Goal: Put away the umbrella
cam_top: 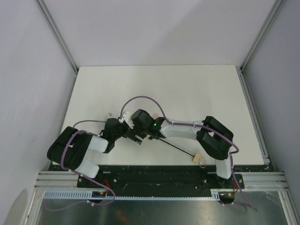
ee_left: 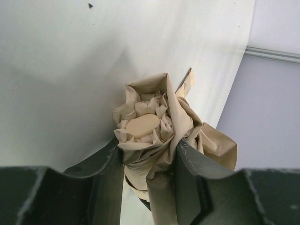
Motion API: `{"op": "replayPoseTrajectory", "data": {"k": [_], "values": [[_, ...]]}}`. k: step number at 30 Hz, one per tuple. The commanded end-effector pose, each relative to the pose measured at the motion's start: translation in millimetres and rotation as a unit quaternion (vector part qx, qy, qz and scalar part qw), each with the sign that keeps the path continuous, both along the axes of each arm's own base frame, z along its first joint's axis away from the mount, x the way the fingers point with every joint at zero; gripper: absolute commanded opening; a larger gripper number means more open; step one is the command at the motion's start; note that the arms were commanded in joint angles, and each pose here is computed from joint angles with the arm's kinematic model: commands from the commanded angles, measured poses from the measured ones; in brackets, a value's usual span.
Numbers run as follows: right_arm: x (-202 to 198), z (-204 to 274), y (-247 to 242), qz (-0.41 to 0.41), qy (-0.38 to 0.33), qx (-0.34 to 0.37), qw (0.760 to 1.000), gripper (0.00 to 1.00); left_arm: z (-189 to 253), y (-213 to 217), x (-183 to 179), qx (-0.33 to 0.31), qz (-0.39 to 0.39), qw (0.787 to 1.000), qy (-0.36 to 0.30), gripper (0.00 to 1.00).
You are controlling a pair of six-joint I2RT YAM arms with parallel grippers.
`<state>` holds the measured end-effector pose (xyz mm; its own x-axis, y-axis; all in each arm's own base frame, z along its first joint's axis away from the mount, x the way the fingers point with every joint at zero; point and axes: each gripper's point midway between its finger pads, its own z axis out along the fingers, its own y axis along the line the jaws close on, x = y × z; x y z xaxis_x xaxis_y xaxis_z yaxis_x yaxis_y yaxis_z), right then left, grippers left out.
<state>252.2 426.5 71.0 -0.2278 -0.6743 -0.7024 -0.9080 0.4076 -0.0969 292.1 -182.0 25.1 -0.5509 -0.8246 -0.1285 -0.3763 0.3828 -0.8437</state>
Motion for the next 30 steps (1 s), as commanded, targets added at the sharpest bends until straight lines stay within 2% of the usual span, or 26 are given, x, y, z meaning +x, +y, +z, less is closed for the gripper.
{"op": "replayPoseTrajectory", "data": {"k": [1,4,11,16,24,28,30], "values": [[12,-25,-2,-0.022,-0.047,-0.035,0.998,0.86,-79,36,-61,0.105,-0.017,0.98,0.168,0.0],[11,-43,-6,-0.031,-0.053,-0.06,0.996,0.83,-80,37,-62,0.101,-0.015,0.979,0.179,0.0],[37,-82,-36,-0.091,-0.099,-0.136,0.982,0.78,-80,35,-65,0.097,-0.018,0.976,0.193,0.0],[52,-92,-62,-0.129,-0.128,-0.185,0.966,0.77,-80,35,-65,0.097,-0.019,0.975,0.198,0.0],[57,-53,-54,-0.122,-0.157,-0.153,0.968,0.84,-80,35,-64,0.097,-0.019,0.975,0.199,0.0],[70,-50,-64,-0.128,-0.152,-0.153,0.968,0.84,-80,36,-64,0.096,-0.018,0.975,0.2,0.0],[73,-60,-70,-0.121,-0.13,-0.155,0.972,0.8,-80,36,-64,0.096,-0.019,0.975,0.2,0.0]]}}
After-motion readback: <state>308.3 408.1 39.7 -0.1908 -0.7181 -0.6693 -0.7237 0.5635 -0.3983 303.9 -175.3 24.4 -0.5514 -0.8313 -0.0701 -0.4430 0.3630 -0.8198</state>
